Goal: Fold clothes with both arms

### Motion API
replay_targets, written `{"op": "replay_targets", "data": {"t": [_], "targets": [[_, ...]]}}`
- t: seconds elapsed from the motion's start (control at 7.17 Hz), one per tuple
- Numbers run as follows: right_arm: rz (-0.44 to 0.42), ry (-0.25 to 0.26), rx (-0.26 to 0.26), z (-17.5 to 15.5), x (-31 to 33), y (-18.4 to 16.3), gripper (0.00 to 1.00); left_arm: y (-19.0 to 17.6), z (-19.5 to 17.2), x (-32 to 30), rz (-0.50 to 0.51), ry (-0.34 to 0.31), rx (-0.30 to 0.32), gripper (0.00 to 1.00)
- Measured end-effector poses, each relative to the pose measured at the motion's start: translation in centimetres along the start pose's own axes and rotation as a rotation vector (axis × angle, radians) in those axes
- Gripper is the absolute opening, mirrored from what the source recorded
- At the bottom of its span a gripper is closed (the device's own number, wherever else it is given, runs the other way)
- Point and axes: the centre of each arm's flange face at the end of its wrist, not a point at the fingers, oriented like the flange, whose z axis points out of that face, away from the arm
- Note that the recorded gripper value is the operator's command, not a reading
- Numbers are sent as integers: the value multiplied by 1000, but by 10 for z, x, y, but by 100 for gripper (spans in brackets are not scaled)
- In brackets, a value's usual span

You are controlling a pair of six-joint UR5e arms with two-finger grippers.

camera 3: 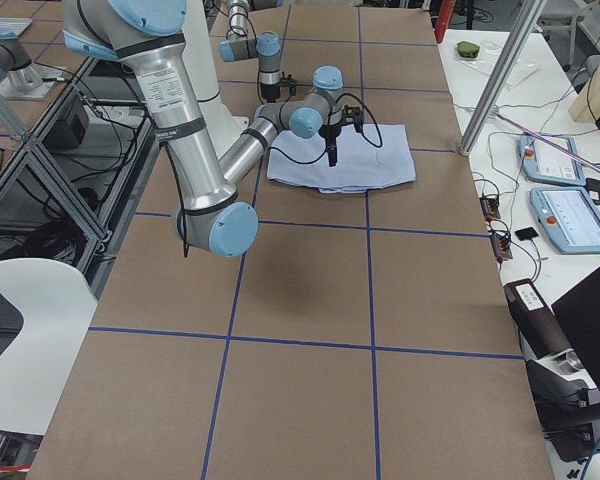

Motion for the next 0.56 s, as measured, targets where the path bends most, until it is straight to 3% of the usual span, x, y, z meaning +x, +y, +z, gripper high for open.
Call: {"op": "replay_targets", "data": {"t": [0.56], "targets": [[2, 5, -3, 2, 3, 1, 100, 0, 0, 1, 6, 2, 3, 51]]}}
